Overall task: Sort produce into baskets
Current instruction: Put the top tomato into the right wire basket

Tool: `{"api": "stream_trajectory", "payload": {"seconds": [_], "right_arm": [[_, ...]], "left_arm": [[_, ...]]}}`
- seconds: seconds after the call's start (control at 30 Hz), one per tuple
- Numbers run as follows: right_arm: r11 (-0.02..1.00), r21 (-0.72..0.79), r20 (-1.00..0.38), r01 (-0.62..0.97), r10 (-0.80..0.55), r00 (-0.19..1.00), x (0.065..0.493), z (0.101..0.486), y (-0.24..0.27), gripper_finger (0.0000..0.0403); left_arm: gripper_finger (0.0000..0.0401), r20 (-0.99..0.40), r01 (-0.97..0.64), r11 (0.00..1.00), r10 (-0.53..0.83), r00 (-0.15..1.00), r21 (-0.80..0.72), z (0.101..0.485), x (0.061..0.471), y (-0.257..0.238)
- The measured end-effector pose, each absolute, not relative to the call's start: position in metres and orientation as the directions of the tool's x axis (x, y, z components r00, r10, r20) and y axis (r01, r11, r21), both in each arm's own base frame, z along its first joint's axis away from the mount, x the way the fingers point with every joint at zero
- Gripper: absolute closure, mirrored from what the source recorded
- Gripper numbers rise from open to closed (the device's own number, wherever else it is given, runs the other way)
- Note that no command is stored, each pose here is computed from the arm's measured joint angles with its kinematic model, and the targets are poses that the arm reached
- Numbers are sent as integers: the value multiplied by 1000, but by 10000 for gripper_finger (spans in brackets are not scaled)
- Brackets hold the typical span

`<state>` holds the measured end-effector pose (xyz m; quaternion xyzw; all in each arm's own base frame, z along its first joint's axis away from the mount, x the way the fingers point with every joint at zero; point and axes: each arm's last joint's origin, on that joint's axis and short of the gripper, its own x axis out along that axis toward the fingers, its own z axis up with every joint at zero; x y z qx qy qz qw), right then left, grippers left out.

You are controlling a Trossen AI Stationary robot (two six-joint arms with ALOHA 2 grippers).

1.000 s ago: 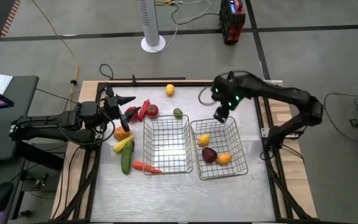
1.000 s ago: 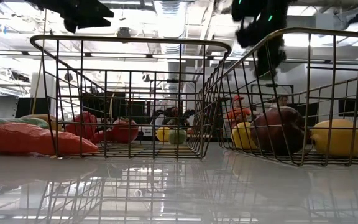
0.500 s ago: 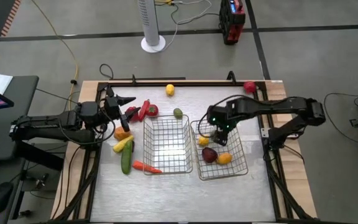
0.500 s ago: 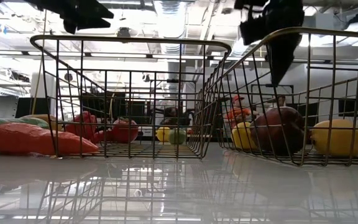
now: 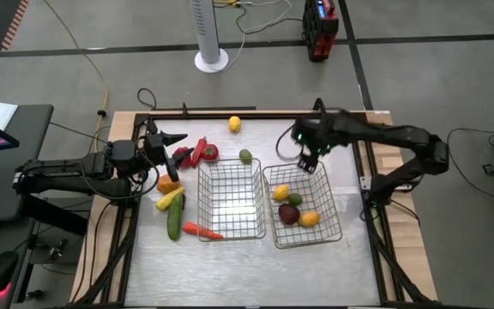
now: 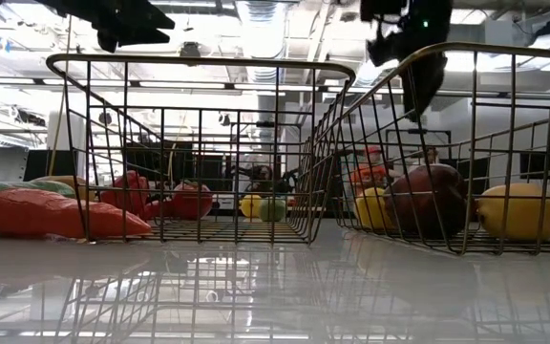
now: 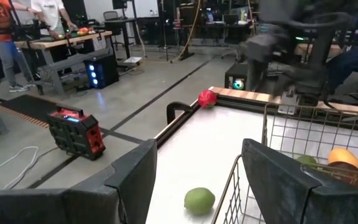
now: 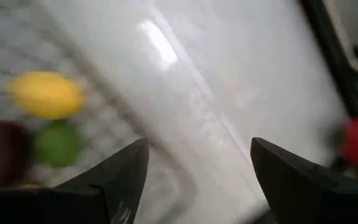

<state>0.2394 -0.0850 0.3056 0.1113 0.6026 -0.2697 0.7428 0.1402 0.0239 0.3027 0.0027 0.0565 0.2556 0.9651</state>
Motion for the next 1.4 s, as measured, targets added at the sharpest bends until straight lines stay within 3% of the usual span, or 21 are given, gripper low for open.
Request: {"api": "stream_trajectory", "payload": {"seconds": [0.27,0.67,0.93,1.17,1.4], "right_arm": [[711,-197,-964,675,-267,0,197,292,-153,65],[512,-181,-931,839,-364,21,168,286,-216,21],[440,-309,-918,843,-370,-144,163,257,-266,21],[342,-308,-937,888,-269,-222,149,222,-302,23],[292,-410,-907,864,-227,-353,154,198,-315,23]], "left_arm": [[177,-112,-493,869,494,862,37,302,140,24],[177,-107,-493,869,494,863,38,303,140,24],[177,-107,-492,870,494,863,46,303,140,24],[177,-107,-490,870,494,863,63,303,140,24],[177,-114,-489,870,494,862,66,302,140,24]]}}
